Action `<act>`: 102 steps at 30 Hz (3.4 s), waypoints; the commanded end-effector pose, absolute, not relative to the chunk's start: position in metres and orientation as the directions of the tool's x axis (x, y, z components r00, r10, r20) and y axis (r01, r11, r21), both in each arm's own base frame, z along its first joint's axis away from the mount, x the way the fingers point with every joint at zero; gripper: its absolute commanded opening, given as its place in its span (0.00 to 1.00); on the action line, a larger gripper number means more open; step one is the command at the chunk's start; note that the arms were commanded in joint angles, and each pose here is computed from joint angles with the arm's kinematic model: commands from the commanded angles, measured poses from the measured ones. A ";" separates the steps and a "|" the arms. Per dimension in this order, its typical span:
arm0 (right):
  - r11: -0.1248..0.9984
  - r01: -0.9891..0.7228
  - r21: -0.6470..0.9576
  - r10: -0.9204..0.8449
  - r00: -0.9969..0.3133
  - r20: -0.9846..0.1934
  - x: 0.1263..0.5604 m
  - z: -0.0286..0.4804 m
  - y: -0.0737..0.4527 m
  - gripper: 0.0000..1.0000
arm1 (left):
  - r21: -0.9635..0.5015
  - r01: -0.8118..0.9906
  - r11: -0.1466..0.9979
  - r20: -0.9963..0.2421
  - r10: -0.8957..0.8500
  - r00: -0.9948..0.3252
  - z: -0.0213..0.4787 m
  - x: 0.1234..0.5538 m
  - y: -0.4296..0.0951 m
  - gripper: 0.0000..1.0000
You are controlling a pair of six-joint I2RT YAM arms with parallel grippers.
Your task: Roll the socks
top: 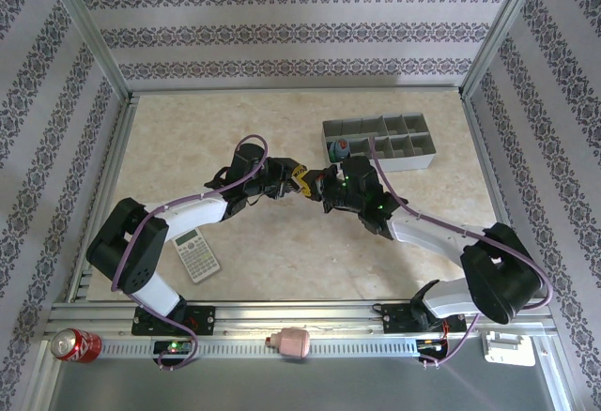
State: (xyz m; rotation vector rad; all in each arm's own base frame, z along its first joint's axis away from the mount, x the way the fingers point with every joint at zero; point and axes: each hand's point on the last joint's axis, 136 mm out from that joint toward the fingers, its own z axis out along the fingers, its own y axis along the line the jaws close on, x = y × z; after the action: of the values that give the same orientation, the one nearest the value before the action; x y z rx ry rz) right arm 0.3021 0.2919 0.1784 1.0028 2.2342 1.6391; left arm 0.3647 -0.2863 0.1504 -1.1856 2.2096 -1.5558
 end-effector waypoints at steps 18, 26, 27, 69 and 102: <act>0.626 0.297 0.721 0.597 -0.778 -0.198 0.276 0.192 0.214 0.00 | -0.821 -0.456 0.344 0.055 -0.747 -0.663 0.186 0.353 -0.251 1.00; 0.894 0.177 0.411 0.352 -0.845 -0.402 0.300 0.216 0.126 0.00 | -0.789 -0.402 0.464 -0.018 -0.672 -0.740 0.187 0.338 -0.248 0.93; 0.912 0.167 0.375 0.319 -0.862 -0.393 0.305 0.216 0.118 0.00 | -0.781 -0.378 0.498 -0.044 -0.647 -0.761 0.188 0.335 -0.247 0.92; 0.997 -0.051 -0.065 -0.058 -0.992 -0.116 0.438 0.107 0.118 0.00 | -0.709 -0.051 0.703 -0.406 -0.466 -0.786 0.237 0.282 -0.198 0.88; 0.999 0.044 0.005 0.043 -0.993 0.113 0.442 0.039 0.106 0.00 | -0.738 -0.085 0.670 -0.382 -0.518 -0.765 0.242 0.280 -0.190 0.88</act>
State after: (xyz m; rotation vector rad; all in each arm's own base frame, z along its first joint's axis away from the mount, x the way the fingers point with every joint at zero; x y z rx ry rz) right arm 0.4577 0.1224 0.0943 0.0114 3.0804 0.0701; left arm 0.2788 -0.1958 0.2398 -0.4263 2.3181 -0.9777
